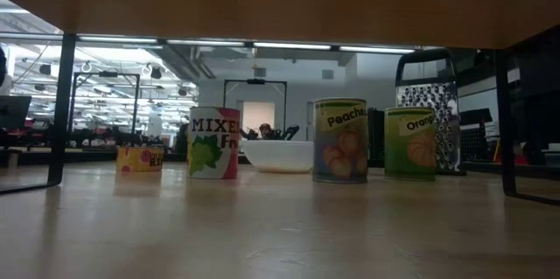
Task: Pick and place cans onto a shelf
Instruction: Put the small canned peaches on the shelf
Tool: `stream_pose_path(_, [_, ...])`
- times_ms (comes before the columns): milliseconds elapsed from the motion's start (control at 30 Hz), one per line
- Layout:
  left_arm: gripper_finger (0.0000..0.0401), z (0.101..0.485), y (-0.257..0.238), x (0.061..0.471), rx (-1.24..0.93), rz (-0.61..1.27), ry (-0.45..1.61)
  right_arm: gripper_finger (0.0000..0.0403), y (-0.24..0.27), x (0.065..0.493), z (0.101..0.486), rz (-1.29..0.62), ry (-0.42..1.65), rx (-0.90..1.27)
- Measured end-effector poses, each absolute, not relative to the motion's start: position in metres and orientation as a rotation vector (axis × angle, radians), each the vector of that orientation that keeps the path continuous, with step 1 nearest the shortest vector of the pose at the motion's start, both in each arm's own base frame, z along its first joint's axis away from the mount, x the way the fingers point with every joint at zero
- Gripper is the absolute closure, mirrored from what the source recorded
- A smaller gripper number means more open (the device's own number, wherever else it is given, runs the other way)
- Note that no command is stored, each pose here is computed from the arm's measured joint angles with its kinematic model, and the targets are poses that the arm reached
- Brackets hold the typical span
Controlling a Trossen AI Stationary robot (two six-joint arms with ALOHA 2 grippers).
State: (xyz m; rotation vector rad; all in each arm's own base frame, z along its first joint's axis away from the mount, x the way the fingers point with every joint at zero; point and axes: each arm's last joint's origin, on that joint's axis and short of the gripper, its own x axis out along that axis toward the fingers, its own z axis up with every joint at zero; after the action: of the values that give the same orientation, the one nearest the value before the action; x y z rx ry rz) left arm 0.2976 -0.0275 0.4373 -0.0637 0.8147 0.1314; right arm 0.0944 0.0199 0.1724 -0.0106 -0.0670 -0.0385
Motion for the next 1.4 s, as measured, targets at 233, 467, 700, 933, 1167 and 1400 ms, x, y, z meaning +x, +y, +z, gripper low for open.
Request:
stream_pose_path(233, [0.0400,0.429,-0.064,0.327,-0.093,0.027,0.896,0.0331,0.020,0.095,0.172,-0.038,-0.065,-0.011])
stream_pose_path(467, [0.0400,0.416,-0.103,0.342,-0.148,-0.070,0.955,0.0331,0.020,0.095,0.172,-0.039,-0.066,-0.012])
stream_pose_path(700, [0.0400,0.401,-0.142,0.343,-0.269,-0.123,1.041,0.0331,0.020,0.095,0.172,-0.039,-0.066,-0.012])
stream_pose_path(933, [0.0400,0.387,-0.175,0.345,-0.330,-0.133,1.078,0.0331,0.020,0.095,0.172,-0.038,-0.066,-0.012])
stream_pose_path(1167, [0.0400,0.365,-0.201,0.352,-0.360,-0.195,1.155,0.0331,0.020,0.095,0.172,-0.038,-0.064,-0.010])
stream_pose_path(1400, [0.0400,0.355,-0.207,0.354,-0.344,-0.184,1.193,0.0331,0.020,0.095,0.172,-0.038,-0.063,-0.012])
